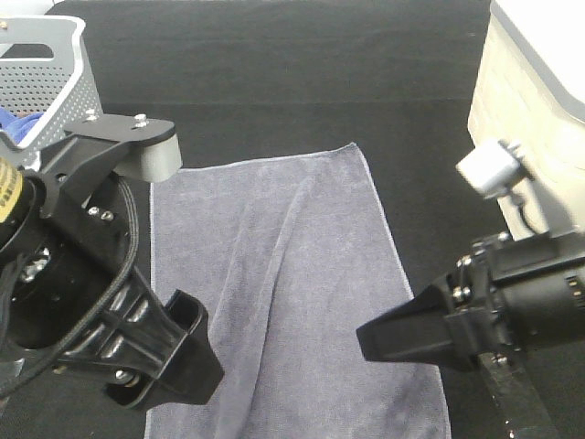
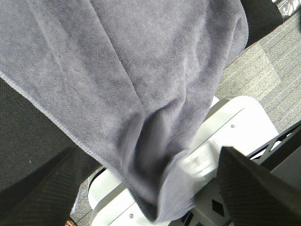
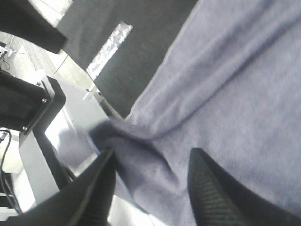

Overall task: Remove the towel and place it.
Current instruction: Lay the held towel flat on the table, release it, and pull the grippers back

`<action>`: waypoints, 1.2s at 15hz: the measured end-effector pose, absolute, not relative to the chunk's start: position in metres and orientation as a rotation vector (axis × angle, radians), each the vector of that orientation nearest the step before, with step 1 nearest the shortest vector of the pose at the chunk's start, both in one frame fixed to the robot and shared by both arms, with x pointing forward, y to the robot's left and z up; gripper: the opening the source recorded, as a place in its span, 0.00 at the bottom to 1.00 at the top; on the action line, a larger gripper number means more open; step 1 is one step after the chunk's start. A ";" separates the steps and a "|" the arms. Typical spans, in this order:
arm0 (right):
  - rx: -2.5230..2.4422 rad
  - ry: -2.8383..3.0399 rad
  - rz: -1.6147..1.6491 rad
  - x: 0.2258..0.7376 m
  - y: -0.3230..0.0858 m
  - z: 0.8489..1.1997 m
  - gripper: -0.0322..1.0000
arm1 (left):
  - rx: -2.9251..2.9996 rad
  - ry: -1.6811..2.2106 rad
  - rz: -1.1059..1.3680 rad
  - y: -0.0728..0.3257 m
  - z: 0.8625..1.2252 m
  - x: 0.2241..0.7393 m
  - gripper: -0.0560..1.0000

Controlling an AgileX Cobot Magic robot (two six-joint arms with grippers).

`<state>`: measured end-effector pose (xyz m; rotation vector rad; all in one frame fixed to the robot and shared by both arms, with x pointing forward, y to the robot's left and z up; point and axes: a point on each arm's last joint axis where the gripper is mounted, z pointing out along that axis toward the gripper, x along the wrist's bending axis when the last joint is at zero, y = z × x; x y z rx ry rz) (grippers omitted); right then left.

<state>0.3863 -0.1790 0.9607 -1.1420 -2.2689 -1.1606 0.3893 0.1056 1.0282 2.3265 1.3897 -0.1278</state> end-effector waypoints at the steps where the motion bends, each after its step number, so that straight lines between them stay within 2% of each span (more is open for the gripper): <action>1: -1.174 -2.244 -1.107 0.390 -0.178 0.951 0.46 | 2.327 1.390 -0.128 0.106 1.028 0.389 0.77; 4: -1.262 -2.173 -0.971 0.401 -0.175 0.926 0.44 | 2.365 1.386 -0.111 0.108 1.027 0.389 0.77; 7: -1.281 -2.157 -0.966 0.411 -0.172 0.926 0.44 | 2.369 1.389 -0.063 0.110 1.027 0.391 0.77; 10: -1.332 -2.130 -0.987 0.429 -0.166 0.940 0.44 | 2.195 1.373 0.062 0.104 1.033 0.406 0.77; 11: -1.357 -2.121 -0.986 0.438 -0.164 0.947 0.44 | 2.134 1.349 0.106 0.101 1.037 0.411 0.74; 12: -1.376 -2.145 -0.976 0.451 -0.161 0.960 0.44 | 2.059 1.297 0.180 0.099 1.042 0.419 0.67; 14: -1.396 -2.174 -0.958 0.461 -0.160 0.970 0.44 | 2.012 1.286 0.217 0.100 1.045 0.425 0.63; 18: -1.548 -2.289 -0.881 0.495 -0.162 1.009 0.44 | 1.764 1.468 0.340 0.143 1.051 0.470 0.60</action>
